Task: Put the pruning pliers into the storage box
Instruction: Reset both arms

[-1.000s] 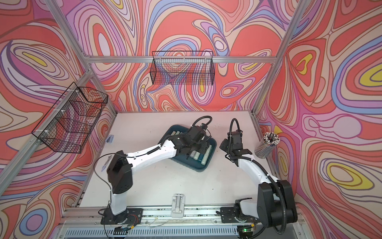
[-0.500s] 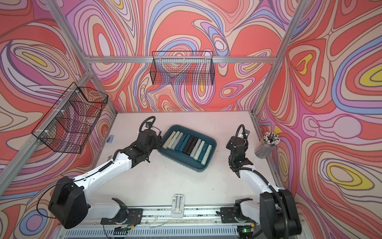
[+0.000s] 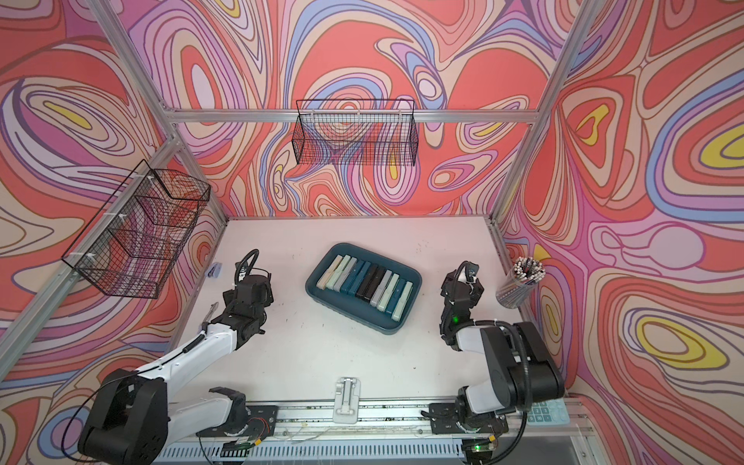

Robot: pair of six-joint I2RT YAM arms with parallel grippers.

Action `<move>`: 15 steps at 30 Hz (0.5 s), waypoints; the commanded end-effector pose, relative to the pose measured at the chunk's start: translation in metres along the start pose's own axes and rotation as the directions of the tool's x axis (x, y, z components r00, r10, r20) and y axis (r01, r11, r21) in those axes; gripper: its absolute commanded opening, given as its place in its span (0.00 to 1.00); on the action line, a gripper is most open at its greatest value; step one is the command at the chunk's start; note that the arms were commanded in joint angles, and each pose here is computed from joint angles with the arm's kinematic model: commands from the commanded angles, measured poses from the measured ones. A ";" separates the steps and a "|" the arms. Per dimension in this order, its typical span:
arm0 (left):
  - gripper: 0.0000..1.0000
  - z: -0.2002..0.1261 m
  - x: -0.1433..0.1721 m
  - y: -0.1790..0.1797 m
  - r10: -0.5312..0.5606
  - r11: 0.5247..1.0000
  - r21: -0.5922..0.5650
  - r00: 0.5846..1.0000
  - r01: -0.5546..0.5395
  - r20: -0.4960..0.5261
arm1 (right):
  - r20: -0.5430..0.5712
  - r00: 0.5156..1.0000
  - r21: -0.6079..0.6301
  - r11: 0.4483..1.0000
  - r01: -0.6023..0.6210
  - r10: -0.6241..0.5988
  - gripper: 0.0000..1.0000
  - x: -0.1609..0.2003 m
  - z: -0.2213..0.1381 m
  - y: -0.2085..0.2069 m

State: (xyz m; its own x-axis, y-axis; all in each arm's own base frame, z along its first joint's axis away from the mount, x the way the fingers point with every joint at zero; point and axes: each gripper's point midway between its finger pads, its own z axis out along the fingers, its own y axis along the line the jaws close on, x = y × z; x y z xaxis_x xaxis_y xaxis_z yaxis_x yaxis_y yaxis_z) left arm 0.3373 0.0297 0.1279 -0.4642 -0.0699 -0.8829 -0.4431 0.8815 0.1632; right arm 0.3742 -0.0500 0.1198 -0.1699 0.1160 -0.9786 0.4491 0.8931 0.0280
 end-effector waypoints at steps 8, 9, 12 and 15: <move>0.89 0.024 -0.016 -0.033 0.078 0.990 0.094 0.957 -0.109 0.280 | 0.124 0.992 -0.181 0.983 0.038 -0.016 0.73 -0.007 -0.002 0.027; 0.89 0.029 -0.011 -0.034 0.079 0.989 0.101 0.956 -0.112 0.283 | 0.123 0.992 -0.183 0.982 0.037 -0.015 0.73 -0.002 0.000 0.028; 0.90 0.028 -0.006 -0.035 0.065 0.984 0.148 0.969 -0.103 0.238 | 0.101 0.994 -0.188 0.981 0.049 -0.030 0.74 0.002 0.003 0.030; 0.94 0.026 -0.006 -0.039 0.068 0.976 0.180 0.957 -0.123 0.283 | 0.067 0.996 -0.178 0.982 0.063 -0.052 0.76 0.005 0.013 0.034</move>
State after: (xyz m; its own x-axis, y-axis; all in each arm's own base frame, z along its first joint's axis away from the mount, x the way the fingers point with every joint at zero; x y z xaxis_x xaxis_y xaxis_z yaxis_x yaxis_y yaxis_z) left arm 0.3698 0.0161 0.0949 -0.3611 0.1065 -0.9264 -0.2797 0.9354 0.2165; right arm 0.3873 -0.0266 0.1051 -0.1391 0.0574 -0.9886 0.2891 0.9572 0.0149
